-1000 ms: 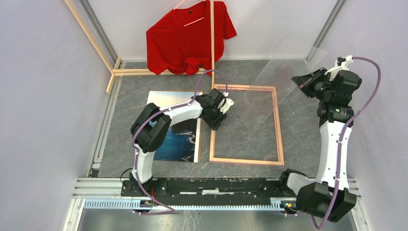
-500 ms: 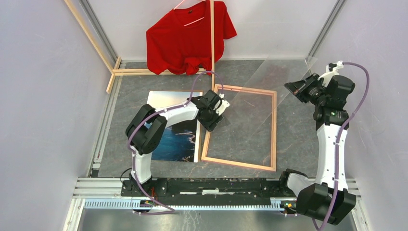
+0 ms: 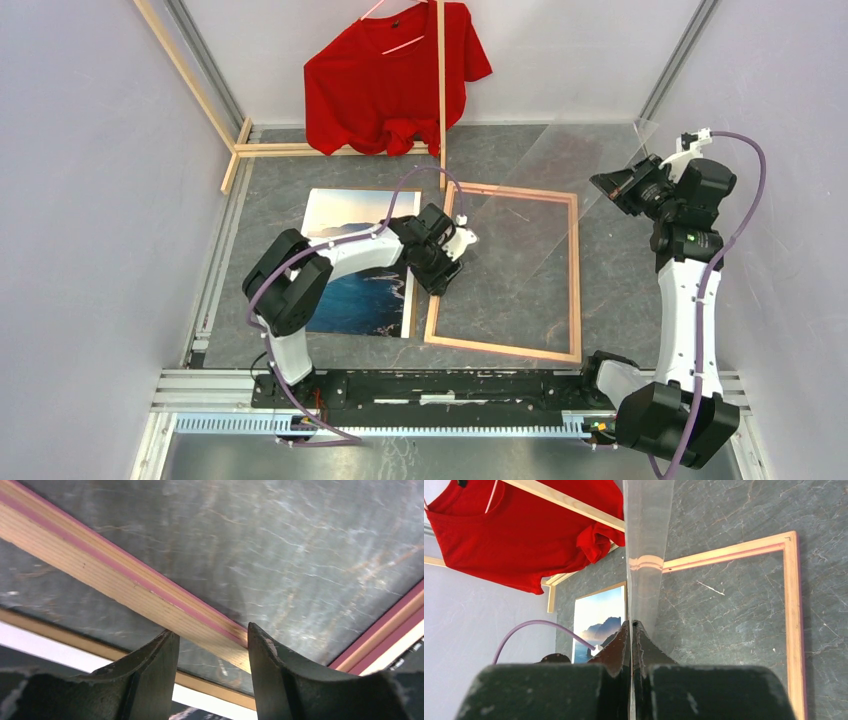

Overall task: Put the photo into the frame
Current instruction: Move the photo frame to the center of the board, then place the photo frame item in the photo frame.

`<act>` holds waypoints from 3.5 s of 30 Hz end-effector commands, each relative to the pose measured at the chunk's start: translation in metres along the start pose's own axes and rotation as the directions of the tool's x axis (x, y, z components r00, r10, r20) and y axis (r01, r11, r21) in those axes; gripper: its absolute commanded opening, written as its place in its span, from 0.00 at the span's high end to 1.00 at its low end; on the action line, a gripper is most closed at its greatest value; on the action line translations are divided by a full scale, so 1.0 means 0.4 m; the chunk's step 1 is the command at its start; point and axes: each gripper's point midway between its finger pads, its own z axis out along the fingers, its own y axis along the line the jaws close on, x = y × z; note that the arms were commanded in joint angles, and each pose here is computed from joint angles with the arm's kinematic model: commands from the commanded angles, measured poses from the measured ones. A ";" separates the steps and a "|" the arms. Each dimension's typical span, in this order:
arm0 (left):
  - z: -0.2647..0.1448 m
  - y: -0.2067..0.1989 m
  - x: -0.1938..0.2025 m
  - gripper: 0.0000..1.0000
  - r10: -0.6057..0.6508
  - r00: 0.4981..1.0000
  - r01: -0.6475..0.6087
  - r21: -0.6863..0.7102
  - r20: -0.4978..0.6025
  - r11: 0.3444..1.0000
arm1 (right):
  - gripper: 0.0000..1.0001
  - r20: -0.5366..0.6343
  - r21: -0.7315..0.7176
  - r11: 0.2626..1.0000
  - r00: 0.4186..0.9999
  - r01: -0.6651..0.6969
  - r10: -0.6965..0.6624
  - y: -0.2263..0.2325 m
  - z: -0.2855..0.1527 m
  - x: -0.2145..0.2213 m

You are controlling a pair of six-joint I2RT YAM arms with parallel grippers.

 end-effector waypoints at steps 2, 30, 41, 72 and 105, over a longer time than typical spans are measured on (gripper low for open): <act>0.020 -0.139 0.148 0.42 0.041 0.984 -0.004 0.210 -0.172 0.978 | 1.00 0.017 -0.019 0.999 0.999 0.044 -0.043 -0.001 0.009 -0.007; -0.113 0.020 0.103 0.06 -0.036 0.998 0.040 0.067 -0.055 0.997 | 1.00 -0.112 -0.081 0.994 0.990 0.071 -0.080 0.076 0.123 0.096; -0.093 0.125 0.065 0.07 -0.113 0.992 0.109 -0.060 -0.061 0.992 | 1.00 -0.105 -0.038 0.998 0.993 0.052 -0.055 0.052 0.132 0.134; -0.039 0.206 0.045 0.45 -0.192 0.981 0.182 -0.214 -0.025 0.960 | 1.00 0.008 -0.073 0.982 0.984 0.176 -0.176 0.161 0.065 -0.010; -0.720 0.593 0.063 0.00 -0.365 0.832 0.530 -0.401 0.419 0.748 | 1.00 -0.247 -0.663 0.728 0.969 -0.173 0.006 0.495 -0.194 0.121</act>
